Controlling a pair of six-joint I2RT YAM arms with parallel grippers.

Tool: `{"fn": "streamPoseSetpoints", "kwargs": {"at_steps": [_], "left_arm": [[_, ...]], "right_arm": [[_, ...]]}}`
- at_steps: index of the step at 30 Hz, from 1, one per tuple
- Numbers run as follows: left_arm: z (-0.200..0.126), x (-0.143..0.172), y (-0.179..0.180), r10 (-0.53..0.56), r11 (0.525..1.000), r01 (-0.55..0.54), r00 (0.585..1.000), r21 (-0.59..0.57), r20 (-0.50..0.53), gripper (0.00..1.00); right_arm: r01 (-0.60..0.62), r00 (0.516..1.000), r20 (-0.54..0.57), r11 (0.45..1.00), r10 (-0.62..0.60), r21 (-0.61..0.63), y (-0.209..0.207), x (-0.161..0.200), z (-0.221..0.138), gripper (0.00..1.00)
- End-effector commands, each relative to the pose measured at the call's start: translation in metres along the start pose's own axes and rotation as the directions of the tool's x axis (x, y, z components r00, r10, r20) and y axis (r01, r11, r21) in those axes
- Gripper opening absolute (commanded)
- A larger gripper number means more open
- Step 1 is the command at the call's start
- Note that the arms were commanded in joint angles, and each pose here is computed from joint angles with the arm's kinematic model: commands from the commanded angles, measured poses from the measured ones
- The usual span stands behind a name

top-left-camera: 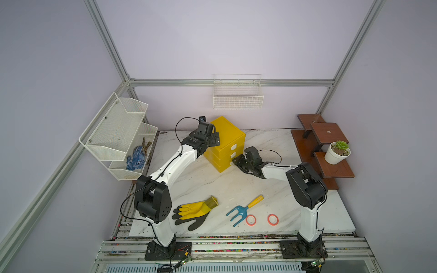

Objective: Place the transparent tape into the drawer according to color
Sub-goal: Open the drawer in the storage box.

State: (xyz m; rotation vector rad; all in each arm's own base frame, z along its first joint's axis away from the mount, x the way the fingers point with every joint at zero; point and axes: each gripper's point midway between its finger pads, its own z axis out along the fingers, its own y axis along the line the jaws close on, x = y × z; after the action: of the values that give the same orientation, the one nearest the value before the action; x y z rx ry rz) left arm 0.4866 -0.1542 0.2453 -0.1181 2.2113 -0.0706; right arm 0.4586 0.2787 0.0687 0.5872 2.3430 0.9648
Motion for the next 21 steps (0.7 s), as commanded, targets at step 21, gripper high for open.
{"fn": "streamPoseSetpoints", "kwargs": {"at_steps": [21], "left_arm": [[0.02,0.046,0.015,0.055,0.997,-0.062,0.984,-0.039,-0.168,1.0]], "right_arm": [[0.084,0.994,-0.077,0.983,-0.072,0.165,-0.053,0.025,-0.09,0.44]]}}
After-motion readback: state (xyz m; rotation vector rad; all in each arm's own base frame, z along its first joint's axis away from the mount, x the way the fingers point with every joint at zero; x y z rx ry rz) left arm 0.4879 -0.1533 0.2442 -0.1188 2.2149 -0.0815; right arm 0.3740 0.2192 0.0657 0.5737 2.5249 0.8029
